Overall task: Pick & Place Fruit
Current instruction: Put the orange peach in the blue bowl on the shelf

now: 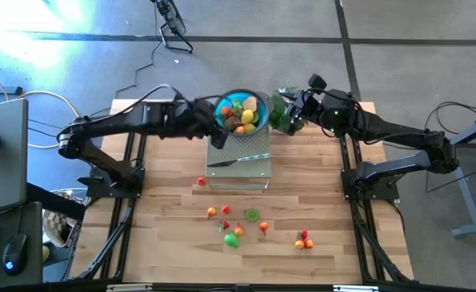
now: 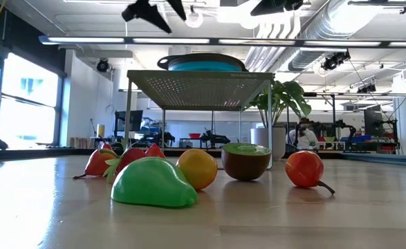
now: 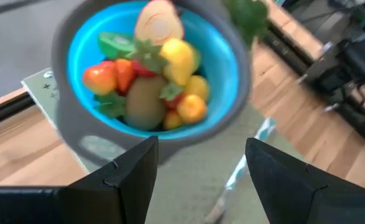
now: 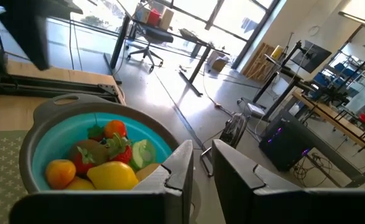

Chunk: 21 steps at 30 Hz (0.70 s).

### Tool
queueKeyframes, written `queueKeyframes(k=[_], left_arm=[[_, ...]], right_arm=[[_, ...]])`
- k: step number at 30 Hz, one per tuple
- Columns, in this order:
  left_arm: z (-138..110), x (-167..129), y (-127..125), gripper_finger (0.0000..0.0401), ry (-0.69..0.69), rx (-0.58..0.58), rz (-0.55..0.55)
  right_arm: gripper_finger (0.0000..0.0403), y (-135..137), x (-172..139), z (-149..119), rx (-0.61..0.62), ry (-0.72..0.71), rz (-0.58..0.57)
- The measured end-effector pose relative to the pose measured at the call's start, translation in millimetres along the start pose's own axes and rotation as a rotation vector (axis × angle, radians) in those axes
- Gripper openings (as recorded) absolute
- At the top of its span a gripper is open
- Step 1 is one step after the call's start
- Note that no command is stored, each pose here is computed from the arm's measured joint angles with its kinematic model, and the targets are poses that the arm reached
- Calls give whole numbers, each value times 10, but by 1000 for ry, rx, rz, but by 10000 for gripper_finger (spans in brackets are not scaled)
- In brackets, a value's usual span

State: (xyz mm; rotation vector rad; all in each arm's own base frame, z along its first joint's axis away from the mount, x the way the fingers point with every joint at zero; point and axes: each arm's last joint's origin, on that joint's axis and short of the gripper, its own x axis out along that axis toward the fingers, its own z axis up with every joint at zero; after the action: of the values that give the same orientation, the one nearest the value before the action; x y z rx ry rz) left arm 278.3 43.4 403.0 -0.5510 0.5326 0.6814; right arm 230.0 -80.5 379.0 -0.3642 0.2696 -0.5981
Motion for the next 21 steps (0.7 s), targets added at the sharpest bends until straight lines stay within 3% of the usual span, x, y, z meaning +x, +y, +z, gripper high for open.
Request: queueKeyframes(k=[6, 12, 21], left_arm=[[-270, -74, -313, 237, -99, 4, -27], [-528, -147, -469, 237, -153, -1, -45], [-888, -482, -312, 168, -219, -40, -56]], right_arm=[[52, 0, 0, 0, 2, 1, -1], [52, -1, 0, -1, 2, 2, -4], [52, -1, 0, -1, 14, 2, -3]])
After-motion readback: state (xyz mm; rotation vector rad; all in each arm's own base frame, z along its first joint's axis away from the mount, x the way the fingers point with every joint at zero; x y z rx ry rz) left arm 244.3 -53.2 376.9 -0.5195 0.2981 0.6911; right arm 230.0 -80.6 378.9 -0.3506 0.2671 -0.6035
